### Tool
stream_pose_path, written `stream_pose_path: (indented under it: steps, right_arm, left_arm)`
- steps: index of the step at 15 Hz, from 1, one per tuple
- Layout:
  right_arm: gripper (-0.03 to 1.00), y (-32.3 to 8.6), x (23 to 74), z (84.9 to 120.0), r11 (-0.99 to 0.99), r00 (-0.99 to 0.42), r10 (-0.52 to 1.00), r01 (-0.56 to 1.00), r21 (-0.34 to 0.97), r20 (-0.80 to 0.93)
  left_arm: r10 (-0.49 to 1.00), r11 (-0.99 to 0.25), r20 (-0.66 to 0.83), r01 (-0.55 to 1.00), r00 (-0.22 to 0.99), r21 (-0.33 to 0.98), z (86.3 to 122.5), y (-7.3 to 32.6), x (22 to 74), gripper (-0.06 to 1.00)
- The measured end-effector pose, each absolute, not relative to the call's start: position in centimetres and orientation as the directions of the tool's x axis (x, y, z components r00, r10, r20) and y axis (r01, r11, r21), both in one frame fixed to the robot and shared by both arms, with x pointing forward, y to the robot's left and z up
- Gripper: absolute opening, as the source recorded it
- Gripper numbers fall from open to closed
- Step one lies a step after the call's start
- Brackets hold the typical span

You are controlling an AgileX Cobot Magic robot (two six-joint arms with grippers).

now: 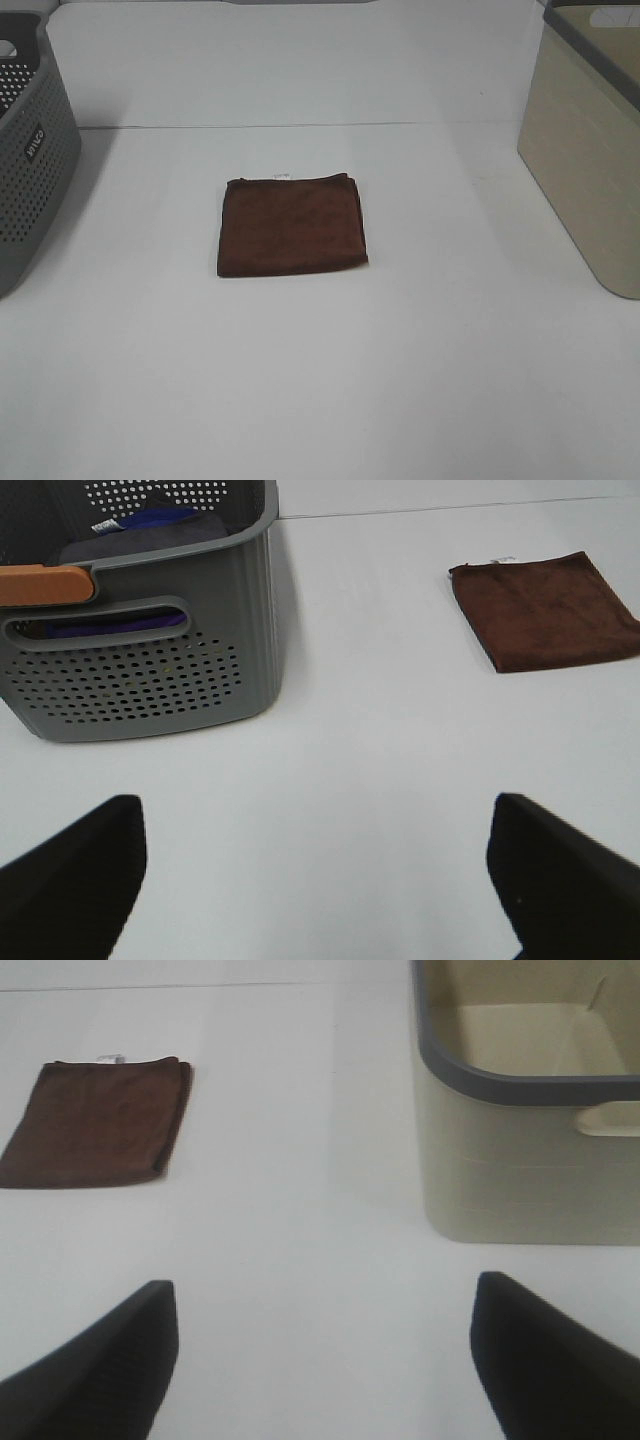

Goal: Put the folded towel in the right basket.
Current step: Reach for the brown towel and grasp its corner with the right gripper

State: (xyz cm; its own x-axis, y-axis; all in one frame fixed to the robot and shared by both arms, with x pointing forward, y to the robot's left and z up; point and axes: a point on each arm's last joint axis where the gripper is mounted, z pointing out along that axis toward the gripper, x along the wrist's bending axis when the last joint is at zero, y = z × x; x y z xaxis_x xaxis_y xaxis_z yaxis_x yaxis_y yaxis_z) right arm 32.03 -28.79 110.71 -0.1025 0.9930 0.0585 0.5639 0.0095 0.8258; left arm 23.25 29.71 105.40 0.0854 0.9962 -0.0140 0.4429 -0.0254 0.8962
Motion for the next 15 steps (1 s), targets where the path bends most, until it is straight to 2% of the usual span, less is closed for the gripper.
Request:
stream_pose_path:
  steps: [5, 10, 15]
  right_arm:
    - [0.76, -28.0, 41.4, 111.8, 0.012, -0.152, 0.978, 0.721, 0.693, 0.142]
    - [0.76, -26.7, 50.2, 112.3, 0.029, -0.201, 0.958, 0.781, 0.624, 0.207]
    - [0.76, -18.9, 55.9, 108.4, 0.170, -0.342, 0.905, 0.836, 0.521, 0.253]
  left_arm:
    - [0.996, -0.025, -0.014, 0.443, 0.085, 0.896, 105.4, 29.7, 23.3, 0.88]
    - [0.996, -0.025, -0.014, 0.443, 0.085, 0.896, 105.4, 29.7, 23.3, 0.88]
    - [0.996, -0.025, -0.014, 0.443, 0.085, 0.896, 105.4, 29.7, 23.3, 0.88]
